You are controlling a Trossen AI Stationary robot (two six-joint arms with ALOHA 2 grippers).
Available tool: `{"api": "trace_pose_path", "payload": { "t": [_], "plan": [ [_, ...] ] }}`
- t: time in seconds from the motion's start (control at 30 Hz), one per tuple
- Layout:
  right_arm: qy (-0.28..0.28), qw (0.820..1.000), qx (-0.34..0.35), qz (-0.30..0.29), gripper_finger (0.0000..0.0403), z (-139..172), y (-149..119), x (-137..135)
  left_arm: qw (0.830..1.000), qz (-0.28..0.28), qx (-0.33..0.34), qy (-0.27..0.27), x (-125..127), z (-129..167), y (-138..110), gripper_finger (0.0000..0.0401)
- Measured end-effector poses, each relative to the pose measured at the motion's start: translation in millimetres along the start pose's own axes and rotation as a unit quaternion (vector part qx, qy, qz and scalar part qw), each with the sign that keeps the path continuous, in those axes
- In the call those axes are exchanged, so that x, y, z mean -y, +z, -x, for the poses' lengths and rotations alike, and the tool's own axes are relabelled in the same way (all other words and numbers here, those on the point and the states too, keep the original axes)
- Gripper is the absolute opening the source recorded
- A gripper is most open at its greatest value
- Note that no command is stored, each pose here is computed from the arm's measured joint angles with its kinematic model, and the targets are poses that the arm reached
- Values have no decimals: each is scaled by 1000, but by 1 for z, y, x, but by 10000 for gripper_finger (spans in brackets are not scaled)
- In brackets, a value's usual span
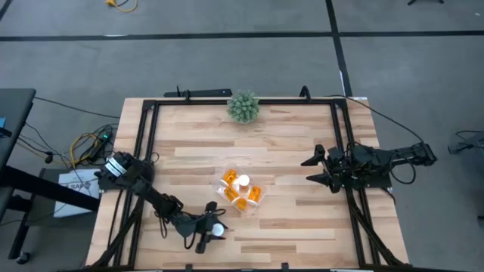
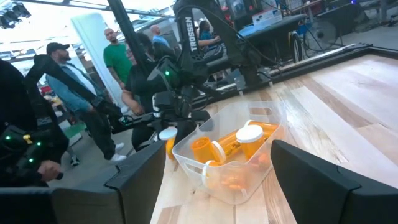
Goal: Pick and place pill bottles into a basket
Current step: Put the orange pill bottle into the transparent bin
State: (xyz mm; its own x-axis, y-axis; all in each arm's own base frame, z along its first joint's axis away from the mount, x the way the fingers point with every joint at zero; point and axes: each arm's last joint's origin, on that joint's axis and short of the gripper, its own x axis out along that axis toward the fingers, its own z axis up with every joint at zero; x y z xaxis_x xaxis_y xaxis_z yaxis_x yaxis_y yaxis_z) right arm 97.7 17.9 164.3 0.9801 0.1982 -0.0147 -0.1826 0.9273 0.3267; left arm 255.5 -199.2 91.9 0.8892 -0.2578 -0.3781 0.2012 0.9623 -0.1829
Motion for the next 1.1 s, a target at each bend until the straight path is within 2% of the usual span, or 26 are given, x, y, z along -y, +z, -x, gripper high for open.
{"api": "trace_pose_path", "payload": {
  "t": [0.17,0.3,0.43,0.63,0.8,0.9,1.1],
  "plan": [
    [0,1000,0,0,286,0,0,0,999,38,14,23,-16,-6,8,163],
    [0,1000,0,0,286,0,0,0,995,77,56,32,-29,-10,21,176],
    [0,1000,0,0,286,0,0,0,989,99,103,33,-37,-17,39,156],
    [0,1000,0,0,286,0,0,0,982,110,152,13,-37,-30,71,155],
    [0,1000,0,0,286,0,0,0,975,101,198,20,-42,-40,102,169],
    [0,1000,0,0,286,0,0,0,972,90,212,33,-48,-45,117,161],
    [0,1000,0,0,286,0,0,0,980,44,176,83,-69,-56,129,155]
  ]
}}
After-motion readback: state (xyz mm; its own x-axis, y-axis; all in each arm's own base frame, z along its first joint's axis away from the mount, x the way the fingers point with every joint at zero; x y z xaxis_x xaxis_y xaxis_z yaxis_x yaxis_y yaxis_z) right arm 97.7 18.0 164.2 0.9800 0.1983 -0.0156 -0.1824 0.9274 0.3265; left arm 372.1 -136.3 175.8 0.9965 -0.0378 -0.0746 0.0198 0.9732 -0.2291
